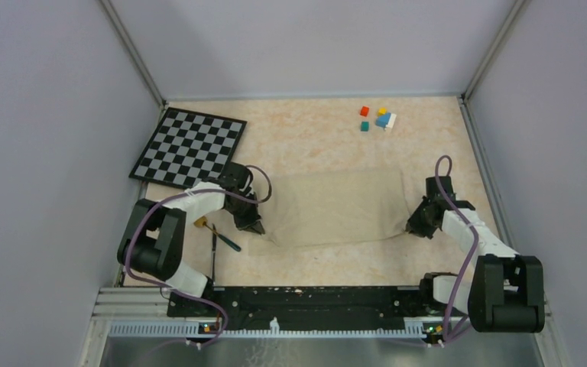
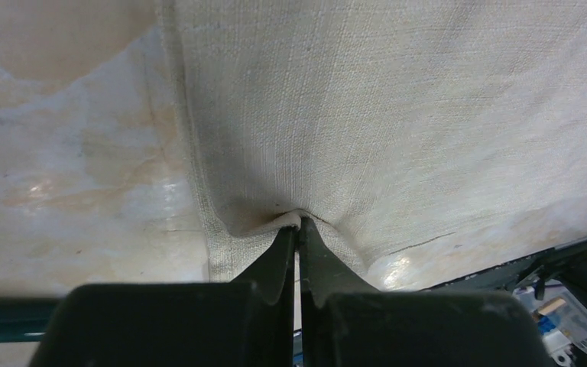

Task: Fold the napkin into a case and place the utensils inside
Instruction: Smooth out the rectangle-folded napkin at the center of the board.

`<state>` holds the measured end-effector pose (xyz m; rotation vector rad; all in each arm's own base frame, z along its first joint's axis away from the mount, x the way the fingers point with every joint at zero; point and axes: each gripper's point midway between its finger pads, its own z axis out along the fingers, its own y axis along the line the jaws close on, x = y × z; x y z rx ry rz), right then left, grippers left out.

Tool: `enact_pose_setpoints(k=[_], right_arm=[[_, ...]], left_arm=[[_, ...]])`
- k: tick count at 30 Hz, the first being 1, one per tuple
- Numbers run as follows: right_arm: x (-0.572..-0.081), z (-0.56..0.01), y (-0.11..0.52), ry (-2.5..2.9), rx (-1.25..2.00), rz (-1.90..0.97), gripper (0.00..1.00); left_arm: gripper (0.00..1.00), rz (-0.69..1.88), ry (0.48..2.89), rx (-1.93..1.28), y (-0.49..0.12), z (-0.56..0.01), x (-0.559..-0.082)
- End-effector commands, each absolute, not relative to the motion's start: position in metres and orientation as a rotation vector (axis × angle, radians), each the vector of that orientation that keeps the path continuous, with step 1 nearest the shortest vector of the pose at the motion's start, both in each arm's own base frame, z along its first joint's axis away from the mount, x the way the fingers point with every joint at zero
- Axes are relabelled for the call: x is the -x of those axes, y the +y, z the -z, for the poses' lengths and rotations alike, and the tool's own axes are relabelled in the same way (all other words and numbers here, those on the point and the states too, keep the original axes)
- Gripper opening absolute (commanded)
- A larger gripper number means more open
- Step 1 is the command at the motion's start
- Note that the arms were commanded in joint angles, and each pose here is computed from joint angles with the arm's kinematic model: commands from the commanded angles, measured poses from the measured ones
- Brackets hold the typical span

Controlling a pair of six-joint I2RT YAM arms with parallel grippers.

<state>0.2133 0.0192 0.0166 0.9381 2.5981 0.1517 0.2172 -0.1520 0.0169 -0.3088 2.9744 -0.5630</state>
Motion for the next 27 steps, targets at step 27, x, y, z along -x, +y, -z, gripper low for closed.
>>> enact_pose_setpoints(k=[27], right_arm=[[-0.299,-0.165,0.003,2.354,-0.560,-0.151,0.00]], left_arm=[[0.00,0.480,2.765,0.204,-0.163,-0.105,-0.322]])
